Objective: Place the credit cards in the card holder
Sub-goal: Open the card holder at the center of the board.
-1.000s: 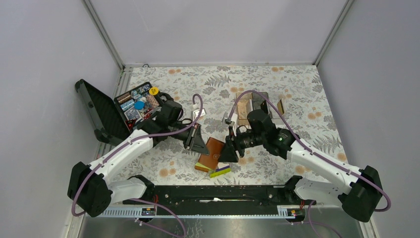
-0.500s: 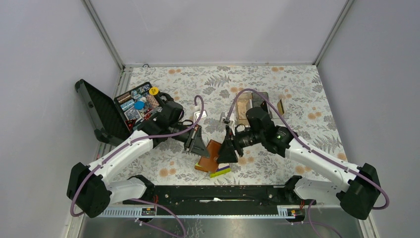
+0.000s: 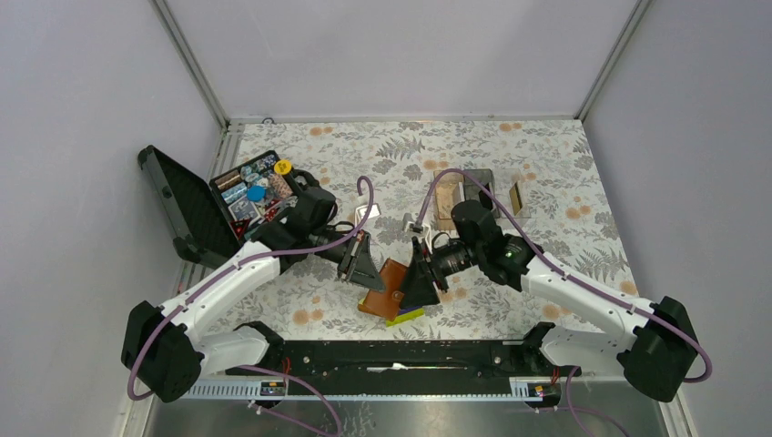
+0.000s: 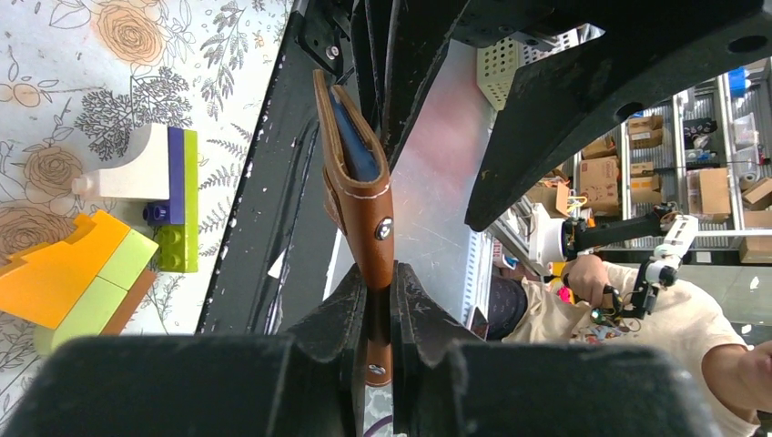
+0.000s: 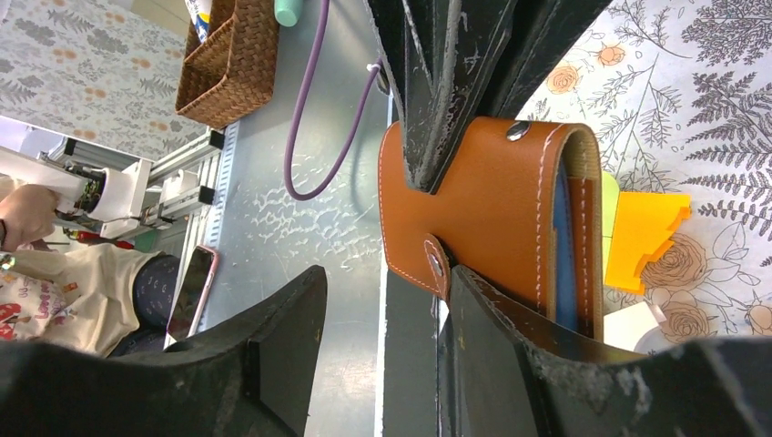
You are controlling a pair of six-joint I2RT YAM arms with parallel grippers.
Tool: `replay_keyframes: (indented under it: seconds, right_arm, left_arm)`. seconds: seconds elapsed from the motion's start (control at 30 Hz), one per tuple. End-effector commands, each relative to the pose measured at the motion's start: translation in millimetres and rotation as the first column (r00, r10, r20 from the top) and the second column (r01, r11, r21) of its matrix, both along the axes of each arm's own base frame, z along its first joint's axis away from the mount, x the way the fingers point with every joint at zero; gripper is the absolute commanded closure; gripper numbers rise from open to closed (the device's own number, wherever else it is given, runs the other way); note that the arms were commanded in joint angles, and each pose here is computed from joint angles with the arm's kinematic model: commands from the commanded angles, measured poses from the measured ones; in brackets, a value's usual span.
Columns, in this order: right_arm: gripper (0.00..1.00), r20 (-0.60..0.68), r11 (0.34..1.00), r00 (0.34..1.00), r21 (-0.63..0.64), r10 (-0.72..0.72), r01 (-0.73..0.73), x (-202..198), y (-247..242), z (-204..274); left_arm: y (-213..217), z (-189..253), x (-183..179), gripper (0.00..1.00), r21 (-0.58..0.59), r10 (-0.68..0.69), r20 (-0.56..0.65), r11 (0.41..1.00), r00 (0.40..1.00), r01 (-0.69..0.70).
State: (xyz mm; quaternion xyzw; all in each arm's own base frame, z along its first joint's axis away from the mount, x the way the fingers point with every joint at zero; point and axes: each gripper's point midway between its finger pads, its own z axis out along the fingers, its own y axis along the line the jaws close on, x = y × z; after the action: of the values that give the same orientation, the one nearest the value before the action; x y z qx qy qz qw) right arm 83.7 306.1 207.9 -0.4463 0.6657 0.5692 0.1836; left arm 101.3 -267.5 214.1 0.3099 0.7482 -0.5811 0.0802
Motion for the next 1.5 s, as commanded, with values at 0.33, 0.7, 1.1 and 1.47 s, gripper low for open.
replay_keyframes:
  seconds: [0.33, 0.7, 1.1, 1.47]
  right_arm:
    - [0.67, -0.035, 0.998, 0.999, -0.064, -0.017, 0.015, 0, 3, -25]
    - [1.0, 0.07, 0.991, 0.99, -0.046, -0.119, 0.122, 13, 14, -23]
    - [1.0, 0.131, 0.995, 0.987, 0.017, -0.097, 0.096, 5, 23, -6]
    - [0.86, 0.161, 0.981, 0.969, -0.026, -0.187, 0.193, 13, 30, -2]
  left_arm:
    - [-2, 39, 19, 1.0, -0.176, 0.02, 0.069, 0.984, 0.997, -0.007]
    - [6, 9, 63, 1.0, -0.066, 0.199, -0.035, 0.977, 0.979, -0.201]
    - [18, -24, 90, 1.0, 0.064, 0.331, -0.093, 0.943, 0.939, -0.326]
    - [34, -50, 112, 1.0, 0.207, 0.47, -0.016, 0.865, 0.883, -0.457]
